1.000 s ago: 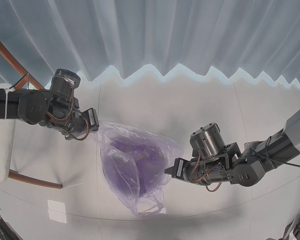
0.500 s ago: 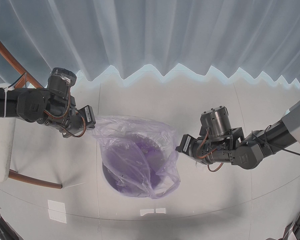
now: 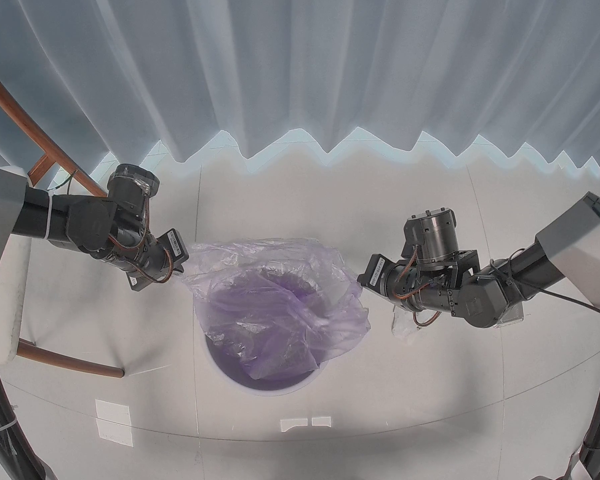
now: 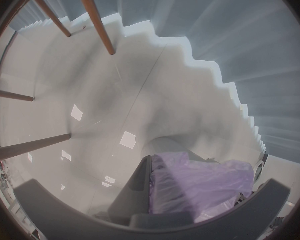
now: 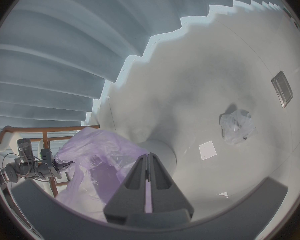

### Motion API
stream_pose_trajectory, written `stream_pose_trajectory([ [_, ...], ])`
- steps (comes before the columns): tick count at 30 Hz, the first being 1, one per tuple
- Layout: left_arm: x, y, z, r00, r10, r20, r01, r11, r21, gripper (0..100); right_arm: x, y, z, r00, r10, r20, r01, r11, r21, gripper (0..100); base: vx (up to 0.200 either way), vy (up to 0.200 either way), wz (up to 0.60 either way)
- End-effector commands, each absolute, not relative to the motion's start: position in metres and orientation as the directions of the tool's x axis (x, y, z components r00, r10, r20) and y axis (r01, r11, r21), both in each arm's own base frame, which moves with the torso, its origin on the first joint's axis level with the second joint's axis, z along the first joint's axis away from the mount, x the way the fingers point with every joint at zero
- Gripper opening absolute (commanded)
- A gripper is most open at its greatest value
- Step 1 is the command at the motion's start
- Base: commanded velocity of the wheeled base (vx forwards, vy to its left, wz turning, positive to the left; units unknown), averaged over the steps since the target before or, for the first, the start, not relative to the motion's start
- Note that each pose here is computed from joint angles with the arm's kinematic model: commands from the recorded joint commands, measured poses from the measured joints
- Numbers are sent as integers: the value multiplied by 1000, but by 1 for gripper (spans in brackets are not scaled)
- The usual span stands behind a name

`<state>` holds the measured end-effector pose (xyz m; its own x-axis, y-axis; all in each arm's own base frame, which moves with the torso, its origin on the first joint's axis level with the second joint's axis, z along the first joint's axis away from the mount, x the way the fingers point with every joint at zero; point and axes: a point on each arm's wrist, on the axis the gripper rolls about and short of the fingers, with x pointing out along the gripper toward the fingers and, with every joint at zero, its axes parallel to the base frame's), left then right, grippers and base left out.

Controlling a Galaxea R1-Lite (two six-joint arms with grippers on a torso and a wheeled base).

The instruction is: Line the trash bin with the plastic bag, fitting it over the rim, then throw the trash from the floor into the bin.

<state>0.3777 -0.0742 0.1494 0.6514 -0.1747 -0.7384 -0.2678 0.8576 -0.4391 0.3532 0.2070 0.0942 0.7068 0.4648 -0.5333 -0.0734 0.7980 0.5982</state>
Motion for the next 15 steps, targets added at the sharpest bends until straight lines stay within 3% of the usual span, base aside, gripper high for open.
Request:
stream_pose_trajectory([
  [1,391,-68,119,604,-147,-783,-325,851,-412,0,360,204,76,699,449,-556,-55,809,585,0,0,0,0],
  [8,398,-60,113,611,-126,-781,-374,824,-426,0,359,202,88,717,455,-528,-64,797,600,0,0,0,0],
  [11,386,-66,137,641,-165,-750,-354,803,-479,0,350,198,126,749,494,-442,-116,755,646,0,0,0,0],
  [12,384,-66,140,644,-170,-746,-350,801,-485,0,347,197,135,755,502,-421,-128,743,656,100,0,0,0],
  [15,379,-65,138,639,-161,-752,-352,808,-472,0,339,193,155,771,512,-379,-141,717,683,100,0,0,0],
])
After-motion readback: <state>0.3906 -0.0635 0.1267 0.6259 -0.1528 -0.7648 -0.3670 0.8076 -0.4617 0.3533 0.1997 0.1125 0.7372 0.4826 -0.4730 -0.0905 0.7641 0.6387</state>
